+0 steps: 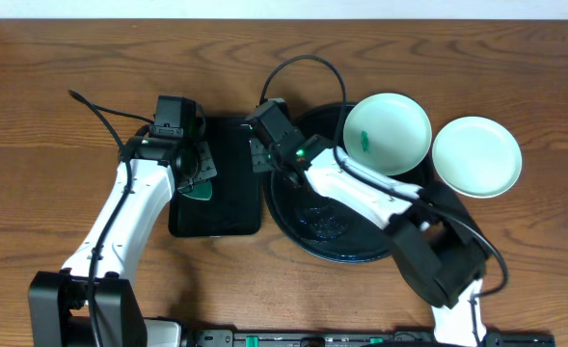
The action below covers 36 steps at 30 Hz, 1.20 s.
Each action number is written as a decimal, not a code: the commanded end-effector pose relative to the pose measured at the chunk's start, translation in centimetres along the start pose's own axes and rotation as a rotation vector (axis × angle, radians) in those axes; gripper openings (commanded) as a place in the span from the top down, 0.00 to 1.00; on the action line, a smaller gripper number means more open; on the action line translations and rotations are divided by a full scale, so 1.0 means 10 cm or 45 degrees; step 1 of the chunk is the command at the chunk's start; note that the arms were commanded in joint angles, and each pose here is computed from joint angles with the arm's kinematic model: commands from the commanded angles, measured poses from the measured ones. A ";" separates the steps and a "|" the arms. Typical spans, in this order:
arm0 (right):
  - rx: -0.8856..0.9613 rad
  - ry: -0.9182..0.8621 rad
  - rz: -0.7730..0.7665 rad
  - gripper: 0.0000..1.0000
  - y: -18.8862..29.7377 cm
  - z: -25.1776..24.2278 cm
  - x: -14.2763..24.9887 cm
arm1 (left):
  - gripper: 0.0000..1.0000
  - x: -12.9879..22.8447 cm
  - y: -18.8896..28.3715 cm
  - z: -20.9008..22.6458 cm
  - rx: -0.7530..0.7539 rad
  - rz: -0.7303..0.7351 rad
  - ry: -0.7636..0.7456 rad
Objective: Clean dirty plates on tray and stack at the side
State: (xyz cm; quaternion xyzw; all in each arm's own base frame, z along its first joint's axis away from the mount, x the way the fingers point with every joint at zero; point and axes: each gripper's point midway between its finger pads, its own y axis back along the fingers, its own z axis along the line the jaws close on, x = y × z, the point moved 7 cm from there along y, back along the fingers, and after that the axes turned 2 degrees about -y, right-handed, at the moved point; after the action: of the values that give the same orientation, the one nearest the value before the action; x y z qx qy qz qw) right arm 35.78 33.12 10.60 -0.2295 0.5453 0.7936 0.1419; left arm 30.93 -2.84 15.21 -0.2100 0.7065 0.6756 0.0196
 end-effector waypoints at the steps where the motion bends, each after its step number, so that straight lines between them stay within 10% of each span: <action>1: 0.040 0.008 -0.021 0.64 -0.09 -0.02 0.01 | 0.92 0.01 0.01 0.01 -0.001 -0.003 -0.016; 36: 0.052 0.012 -0.078 0.99 -0.29 -0.04 0.02 | 0.92 0.01 0.01 0.01 -0.001 -0.003 -0.016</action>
State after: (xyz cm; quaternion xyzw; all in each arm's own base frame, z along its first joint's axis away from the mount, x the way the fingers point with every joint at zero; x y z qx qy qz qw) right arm 36.56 34.31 8.23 -0.2414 0.5448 0.7852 0.1685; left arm 30.94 -2.84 15.21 -0.2102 0.7063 0.6756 0.0197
